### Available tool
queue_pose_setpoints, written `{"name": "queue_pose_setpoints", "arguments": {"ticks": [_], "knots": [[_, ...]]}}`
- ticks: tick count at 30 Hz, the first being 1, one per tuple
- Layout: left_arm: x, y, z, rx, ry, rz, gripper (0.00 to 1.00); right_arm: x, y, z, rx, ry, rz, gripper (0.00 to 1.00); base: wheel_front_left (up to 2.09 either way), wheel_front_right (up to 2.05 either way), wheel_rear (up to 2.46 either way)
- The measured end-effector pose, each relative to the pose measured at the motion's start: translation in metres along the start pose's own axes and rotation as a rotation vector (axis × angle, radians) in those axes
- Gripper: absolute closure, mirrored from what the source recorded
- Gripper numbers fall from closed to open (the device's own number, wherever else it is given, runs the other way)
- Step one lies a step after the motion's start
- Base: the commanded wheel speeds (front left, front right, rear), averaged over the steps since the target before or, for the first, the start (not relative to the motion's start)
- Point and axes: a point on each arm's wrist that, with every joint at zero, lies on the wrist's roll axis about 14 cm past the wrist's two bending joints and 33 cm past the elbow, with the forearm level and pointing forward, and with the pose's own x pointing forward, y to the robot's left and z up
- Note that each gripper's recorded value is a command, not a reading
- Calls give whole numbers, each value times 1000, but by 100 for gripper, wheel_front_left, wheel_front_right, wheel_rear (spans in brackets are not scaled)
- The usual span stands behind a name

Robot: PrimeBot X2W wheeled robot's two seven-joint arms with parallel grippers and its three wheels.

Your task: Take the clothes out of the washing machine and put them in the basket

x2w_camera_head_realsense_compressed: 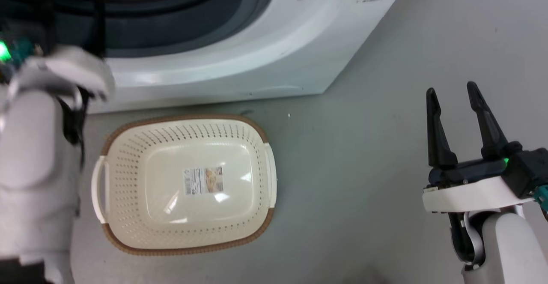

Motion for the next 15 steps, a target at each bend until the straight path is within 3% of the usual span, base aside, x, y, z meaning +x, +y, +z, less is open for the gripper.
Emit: {"name": "queue_pose_setpoints", "arguments": {"ticks": [8, 15], "knots": [[88, -3, -30, 54, 167, -67, 0, 16, -4, -44, 8, 86, -5, 0, 0, 0, 0], [135, 3, -59, 148, 302, -96, 0, 22, -3, -72, 34, 141, 1, 0, 0, 0, 0]]}}
